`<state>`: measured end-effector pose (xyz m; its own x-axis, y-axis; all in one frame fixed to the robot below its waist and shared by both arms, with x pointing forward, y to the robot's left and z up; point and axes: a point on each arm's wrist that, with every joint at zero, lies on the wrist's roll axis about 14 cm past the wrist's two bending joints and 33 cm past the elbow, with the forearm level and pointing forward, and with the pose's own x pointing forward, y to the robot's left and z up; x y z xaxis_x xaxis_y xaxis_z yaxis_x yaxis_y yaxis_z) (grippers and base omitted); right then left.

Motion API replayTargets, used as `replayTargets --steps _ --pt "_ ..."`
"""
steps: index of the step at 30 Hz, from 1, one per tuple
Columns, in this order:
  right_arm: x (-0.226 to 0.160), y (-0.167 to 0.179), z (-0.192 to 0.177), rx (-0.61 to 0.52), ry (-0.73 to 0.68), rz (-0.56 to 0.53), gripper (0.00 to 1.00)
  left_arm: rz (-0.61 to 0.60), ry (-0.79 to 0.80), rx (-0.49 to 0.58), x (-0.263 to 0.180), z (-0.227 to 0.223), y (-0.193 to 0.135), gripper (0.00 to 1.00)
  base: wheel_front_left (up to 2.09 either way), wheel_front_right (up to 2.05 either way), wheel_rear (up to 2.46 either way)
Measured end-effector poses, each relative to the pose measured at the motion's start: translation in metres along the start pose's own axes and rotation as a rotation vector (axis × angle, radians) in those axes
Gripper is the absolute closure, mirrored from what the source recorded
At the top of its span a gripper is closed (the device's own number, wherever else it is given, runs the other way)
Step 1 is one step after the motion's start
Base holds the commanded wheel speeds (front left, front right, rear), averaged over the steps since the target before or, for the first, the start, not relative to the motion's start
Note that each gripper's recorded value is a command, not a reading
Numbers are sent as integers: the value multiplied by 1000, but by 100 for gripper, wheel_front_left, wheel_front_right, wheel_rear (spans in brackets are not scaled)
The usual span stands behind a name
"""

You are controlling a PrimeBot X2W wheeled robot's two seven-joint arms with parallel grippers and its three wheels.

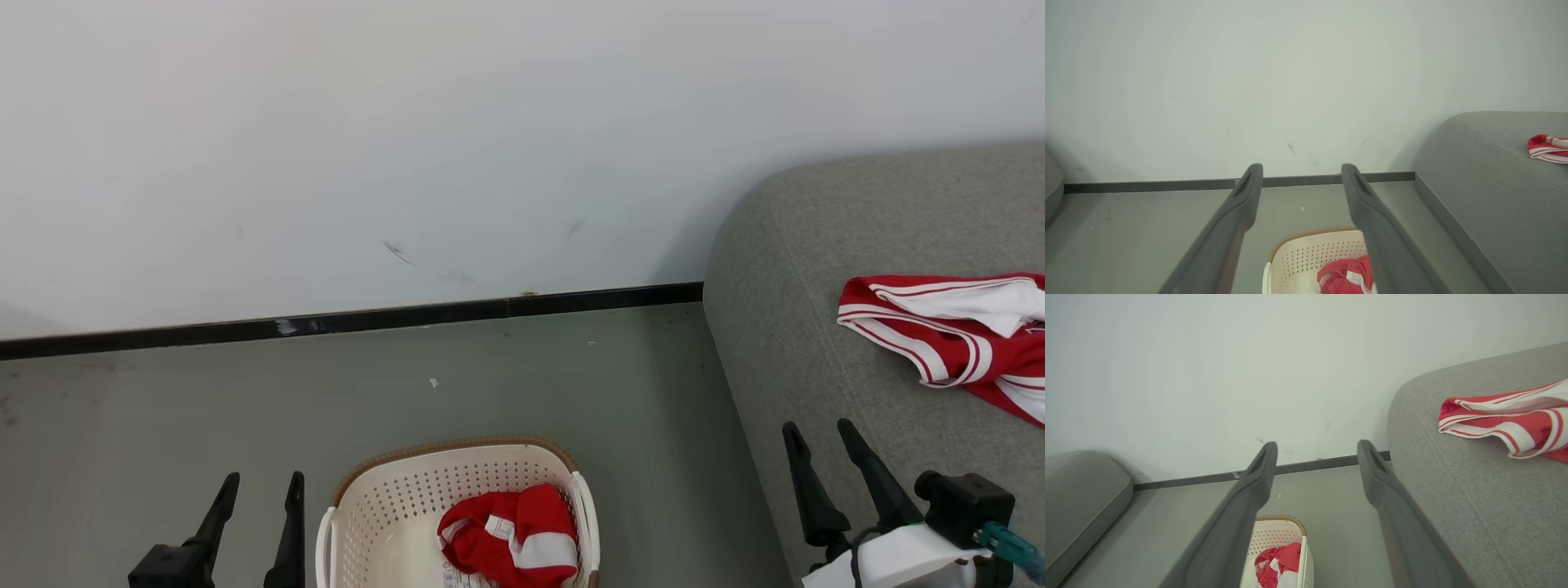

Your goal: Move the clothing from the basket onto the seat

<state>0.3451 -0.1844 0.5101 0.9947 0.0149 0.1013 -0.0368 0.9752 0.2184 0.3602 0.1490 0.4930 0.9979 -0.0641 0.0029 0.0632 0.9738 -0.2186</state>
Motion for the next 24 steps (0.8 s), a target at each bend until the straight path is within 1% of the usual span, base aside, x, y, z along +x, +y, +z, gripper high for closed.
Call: replayTargets --steps 4,10,17,21,24 --pt "2 -1 -3 0 8 -4 0 -3 11 12 3 -3 2 0 0 0 0" --pt "10 -6 -1 -4 1 -15 0 -55 16 35 19 -3 -6 0 0 0 0" --pt "23 -13 4 -13 -16 -33 0 -145 47 83 39 -8 -28 0 0 0 0" --pt "27 -19 1 -18 -11 -50 0 -203 85 103 50 -19 -41 0 0 0 0" --pt "33 -25 4 -26 -22 -65 0 -260 117 137 57 -30 -53 0 0 0 0"
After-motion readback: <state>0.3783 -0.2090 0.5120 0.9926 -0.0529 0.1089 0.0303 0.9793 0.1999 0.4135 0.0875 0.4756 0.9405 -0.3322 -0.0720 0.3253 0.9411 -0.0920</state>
